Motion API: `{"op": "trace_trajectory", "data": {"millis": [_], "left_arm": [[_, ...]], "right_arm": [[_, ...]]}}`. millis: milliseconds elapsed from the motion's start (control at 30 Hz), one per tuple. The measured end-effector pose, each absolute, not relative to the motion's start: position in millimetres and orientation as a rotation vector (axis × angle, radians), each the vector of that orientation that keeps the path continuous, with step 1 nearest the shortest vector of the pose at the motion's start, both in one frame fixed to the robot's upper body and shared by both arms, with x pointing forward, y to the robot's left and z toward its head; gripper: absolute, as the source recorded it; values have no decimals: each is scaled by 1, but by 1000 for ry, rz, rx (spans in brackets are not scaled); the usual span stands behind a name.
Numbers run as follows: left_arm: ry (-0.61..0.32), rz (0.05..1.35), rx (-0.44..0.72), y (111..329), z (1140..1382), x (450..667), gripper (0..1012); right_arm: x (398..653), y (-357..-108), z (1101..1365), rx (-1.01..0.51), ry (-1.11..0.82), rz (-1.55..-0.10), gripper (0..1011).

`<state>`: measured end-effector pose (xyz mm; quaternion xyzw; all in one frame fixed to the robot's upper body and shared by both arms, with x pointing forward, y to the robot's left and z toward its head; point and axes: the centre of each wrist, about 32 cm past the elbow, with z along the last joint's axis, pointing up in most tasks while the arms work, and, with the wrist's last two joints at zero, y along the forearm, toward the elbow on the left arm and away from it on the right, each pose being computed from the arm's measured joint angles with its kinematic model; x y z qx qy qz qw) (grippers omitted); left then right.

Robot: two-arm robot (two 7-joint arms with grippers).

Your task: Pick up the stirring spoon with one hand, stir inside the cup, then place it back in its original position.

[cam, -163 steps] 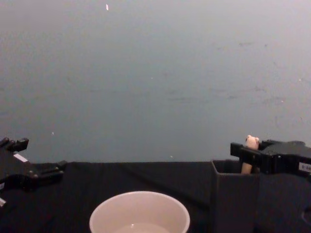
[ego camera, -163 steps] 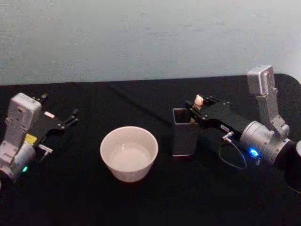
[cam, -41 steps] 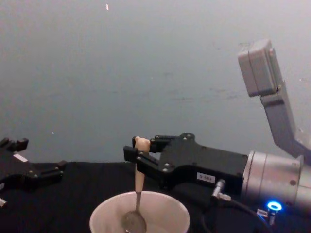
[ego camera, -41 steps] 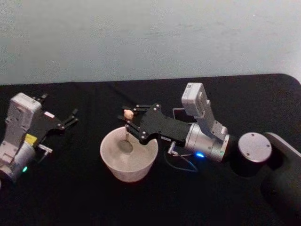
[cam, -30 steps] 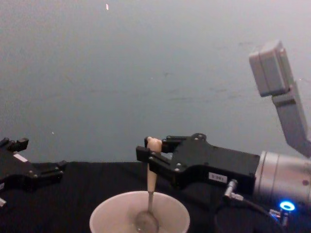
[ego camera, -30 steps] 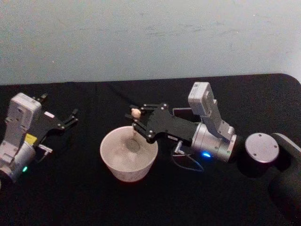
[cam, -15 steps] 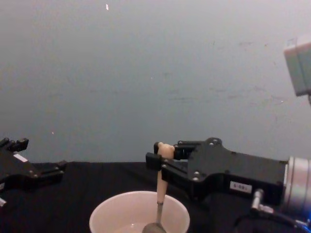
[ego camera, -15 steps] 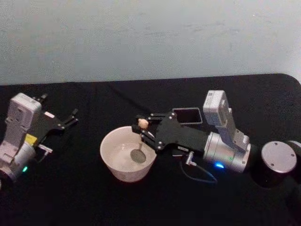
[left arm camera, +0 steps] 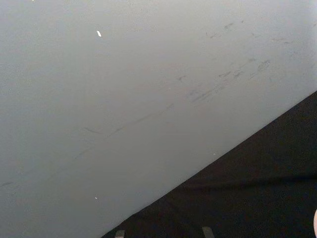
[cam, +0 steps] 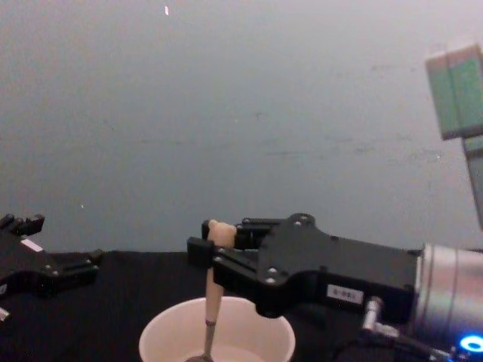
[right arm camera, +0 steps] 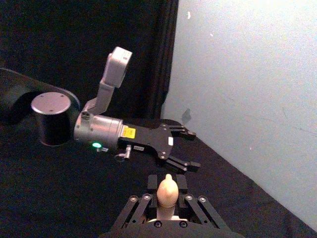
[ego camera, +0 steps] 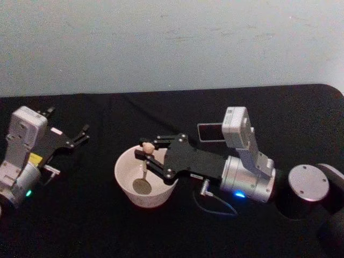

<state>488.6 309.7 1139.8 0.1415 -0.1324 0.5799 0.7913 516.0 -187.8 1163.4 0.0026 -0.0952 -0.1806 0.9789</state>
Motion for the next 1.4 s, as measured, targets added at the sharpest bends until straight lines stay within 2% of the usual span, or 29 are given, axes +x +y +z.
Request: {"op": "trace_trajectory", "data": {"millis": [500,833,1400], "left_arm": [[-285,1248,305,310,1140,489,1001],[-285,1248,305,310,1140,489,1001],[-285,1248,304,310,1140,489,1001]], "right_arm": [[537,-172,1158,-3,-197,-477,214],[543,-179,1159,-15,-209,-521,214],[539,-198,1158,-41,-210,-537,214]]}}
